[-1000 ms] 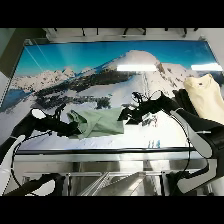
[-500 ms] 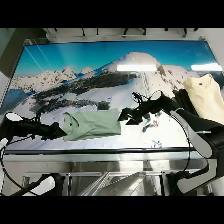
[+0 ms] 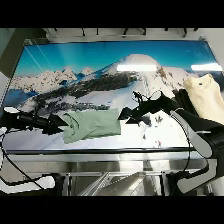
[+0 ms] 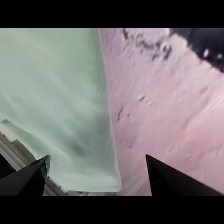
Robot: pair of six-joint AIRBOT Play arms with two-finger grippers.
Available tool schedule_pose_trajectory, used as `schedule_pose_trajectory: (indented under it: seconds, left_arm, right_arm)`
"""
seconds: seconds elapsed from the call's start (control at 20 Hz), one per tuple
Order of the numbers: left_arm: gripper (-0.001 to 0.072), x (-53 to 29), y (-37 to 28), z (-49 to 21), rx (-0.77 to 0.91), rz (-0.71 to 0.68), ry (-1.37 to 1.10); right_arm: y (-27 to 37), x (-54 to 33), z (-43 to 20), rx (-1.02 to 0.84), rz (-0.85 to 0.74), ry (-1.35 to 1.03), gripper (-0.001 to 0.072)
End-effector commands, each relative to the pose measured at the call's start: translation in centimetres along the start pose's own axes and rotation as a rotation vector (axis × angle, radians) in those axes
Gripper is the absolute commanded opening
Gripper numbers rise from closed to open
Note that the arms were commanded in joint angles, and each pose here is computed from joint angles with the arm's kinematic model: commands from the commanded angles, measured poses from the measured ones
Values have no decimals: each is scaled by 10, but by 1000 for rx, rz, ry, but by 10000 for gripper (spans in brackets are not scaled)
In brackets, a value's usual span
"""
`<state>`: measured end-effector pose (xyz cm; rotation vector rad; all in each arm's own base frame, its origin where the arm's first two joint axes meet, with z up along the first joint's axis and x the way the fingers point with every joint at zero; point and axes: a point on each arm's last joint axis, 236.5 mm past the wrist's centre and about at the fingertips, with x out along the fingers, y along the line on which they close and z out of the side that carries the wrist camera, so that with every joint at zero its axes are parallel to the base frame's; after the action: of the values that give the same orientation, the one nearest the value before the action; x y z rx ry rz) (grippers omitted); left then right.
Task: Fold the shirts.
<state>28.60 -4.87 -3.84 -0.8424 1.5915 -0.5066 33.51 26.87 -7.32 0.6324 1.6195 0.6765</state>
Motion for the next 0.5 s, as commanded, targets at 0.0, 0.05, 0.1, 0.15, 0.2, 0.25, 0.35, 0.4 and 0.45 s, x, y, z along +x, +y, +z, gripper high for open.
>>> schedule_pose_trajectory:
  seconds: [0.0, 0.05, 0.1, 0.15, 0.2, 0.25, 0.35, 0.4, 0.45]
  left_arm:
    - [614, -37, -16, 30, -92, 70, -138]
    - [609, -54, -17, 42, -132, 118, -216]
    - [378, -71, -22, 54, -144, 161, -306]
    - [9, -85, -34, 62, -72, 184, -376]
    - [11, -97, -48, 68, 2, 214, -433]
    - [11, -105, -61, 69, 56, 248, -459]
    - [12, -115, -79, 69, 139, 308, -476]
    - [12, -115, -90, 69, 179, 326, -472]
    - [11, -116, -97, 70, 207, 339, -468]
  right_arm:
    - [5, 2, 14, -32, 28, -55, 703]
    - [8, 5, 15, -35, 56, -55, 703]
    - [9, 11, 16, -34, 78, -49, 703]
    - [10, 17, 16, -31, 95, -41, 703]
    - [8, 25, 16, -26, 107, -35, 702]
    - [8, 32, 17, -20, 117, -34, 702]
    - [15, 43, 22, -20, 168, -50, 703]
    - [23, 47, 25, -22, 205, -62, 703]
    - [31, 51, 25, -23, 233, -66, 703]
